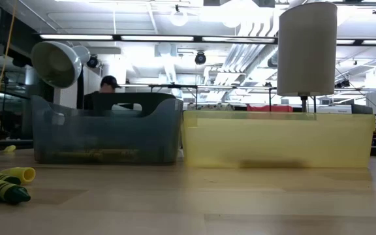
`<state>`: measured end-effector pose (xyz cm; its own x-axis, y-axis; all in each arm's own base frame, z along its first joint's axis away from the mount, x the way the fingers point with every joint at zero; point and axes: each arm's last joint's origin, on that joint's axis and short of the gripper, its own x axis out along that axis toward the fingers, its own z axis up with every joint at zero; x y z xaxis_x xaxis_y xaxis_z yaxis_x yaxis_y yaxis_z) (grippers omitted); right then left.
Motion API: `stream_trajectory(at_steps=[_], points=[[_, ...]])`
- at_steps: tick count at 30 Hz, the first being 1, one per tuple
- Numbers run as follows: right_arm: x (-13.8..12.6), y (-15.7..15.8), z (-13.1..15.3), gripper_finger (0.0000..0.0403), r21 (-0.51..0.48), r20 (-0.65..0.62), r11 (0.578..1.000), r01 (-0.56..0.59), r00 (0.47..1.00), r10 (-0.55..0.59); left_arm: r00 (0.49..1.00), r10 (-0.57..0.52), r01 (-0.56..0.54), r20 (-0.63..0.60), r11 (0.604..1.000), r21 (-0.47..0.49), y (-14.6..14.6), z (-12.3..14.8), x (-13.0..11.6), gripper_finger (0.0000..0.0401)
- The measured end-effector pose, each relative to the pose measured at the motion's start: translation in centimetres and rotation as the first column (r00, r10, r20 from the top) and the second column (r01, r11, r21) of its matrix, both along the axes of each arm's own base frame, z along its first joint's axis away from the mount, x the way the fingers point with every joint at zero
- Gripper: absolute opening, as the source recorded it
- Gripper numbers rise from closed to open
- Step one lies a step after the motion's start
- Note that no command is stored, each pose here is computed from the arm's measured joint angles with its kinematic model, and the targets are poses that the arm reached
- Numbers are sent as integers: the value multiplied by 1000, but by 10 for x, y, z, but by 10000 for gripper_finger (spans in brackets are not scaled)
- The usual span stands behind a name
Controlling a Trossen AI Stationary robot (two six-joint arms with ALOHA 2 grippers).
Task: Sort crayons
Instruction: Move the green crayon to the bottom left of the table
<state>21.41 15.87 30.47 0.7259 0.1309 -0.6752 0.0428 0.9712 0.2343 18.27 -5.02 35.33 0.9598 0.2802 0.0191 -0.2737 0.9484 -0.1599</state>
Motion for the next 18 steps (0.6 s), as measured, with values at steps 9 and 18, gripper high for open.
stream_trajectory(at_steps=[9, 18], points=[[57, -17, -7, 0, 123, 107, 981, -153, 984, 140, 1000, 0, 0, 9, 1000, -3, 0, 1, 0, 119], [128, 21, -39, 0, 346, 28, 928, -137, 990, 136, 990, 81, -93, 114, 991, 100, 3, 16, -3, 119]])
